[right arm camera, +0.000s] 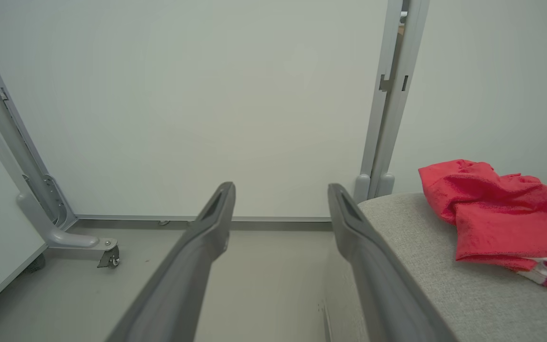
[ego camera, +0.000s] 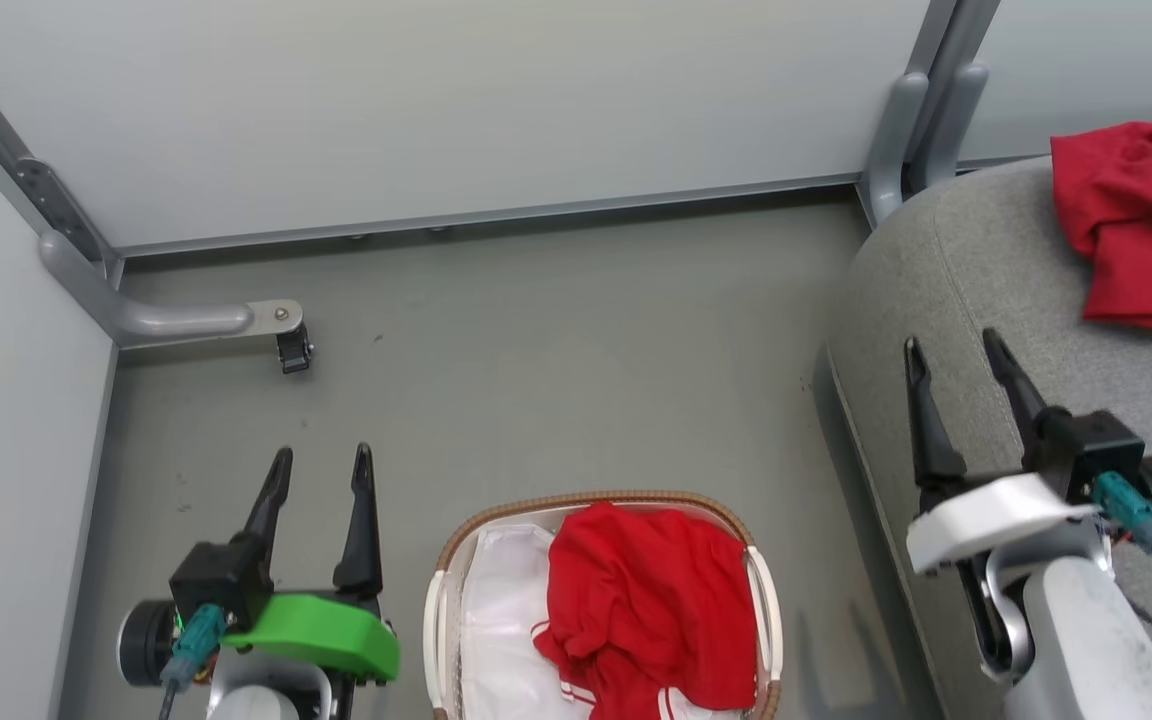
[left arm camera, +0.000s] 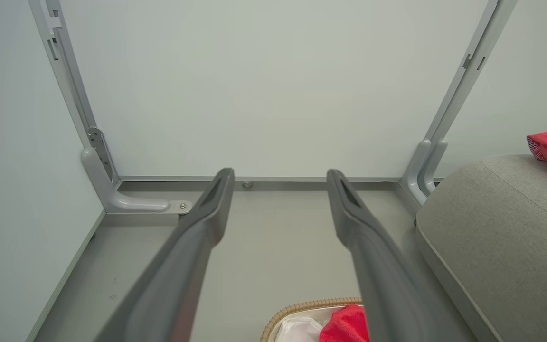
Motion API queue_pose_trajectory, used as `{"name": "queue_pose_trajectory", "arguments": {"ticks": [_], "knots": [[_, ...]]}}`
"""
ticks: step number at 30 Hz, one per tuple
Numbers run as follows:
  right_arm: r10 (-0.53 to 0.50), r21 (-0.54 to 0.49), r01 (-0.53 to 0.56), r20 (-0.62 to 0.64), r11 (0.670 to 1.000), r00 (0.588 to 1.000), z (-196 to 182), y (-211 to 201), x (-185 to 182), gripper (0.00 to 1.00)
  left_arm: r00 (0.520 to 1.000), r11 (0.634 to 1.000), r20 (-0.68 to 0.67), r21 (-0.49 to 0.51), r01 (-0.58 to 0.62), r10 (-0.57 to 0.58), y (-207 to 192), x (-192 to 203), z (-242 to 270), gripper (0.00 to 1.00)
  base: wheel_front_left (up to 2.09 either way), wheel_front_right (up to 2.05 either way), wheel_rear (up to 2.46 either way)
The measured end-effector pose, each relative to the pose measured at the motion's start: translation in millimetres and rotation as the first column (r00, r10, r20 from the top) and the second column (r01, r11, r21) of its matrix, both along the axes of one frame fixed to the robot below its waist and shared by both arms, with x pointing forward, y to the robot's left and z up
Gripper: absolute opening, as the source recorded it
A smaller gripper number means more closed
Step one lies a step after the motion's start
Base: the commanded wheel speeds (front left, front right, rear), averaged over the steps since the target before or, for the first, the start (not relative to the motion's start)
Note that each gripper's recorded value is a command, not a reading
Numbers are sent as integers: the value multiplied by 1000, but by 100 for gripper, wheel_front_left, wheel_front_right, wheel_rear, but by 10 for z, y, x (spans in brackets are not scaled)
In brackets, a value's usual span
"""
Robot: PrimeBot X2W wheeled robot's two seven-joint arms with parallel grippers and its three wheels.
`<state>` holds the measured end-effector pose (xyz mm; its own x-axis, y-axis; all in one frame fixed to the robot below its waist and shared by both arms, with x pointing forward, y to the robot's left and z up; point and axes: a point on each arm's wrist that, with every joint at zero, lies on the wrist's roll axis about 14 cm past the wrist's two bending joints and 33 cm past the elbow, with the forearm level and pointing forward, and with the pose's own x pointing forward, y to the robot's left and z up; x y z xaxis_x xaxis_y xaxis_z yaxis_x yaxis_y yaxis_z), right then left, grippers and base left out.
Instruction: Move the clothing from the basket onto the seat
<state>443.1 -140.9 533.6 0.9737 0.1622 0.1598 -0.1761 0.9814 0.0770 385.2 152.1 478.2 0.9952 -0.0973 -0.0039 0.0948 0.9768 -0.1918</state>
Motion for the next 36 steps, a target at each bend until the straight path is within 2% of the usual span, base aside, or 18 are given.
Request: {"name": "queue_pose_trajectory", "arguments": {"ticks": [5, 12, 36], "knots": [[36, 45, -33, -57, 998, 998, -192, 111, -236, 100, 999, 999, -27, -31, -27, 27, 45, -164, -74, 100, 0, 0, 0], [85, 57, -80, -96, 995, 992, -309, 270, -408, 100, 997, 997, -46, -52, -57, 55, 91, -338, -128, 100, 0, 0, 0], [99, 66, -92, -97, 994, 990, -299, 311, -528, 100, 998, 996, -25, -52, -66, 65, 105, -461, -65, 100, 0, 0, 0]]}}
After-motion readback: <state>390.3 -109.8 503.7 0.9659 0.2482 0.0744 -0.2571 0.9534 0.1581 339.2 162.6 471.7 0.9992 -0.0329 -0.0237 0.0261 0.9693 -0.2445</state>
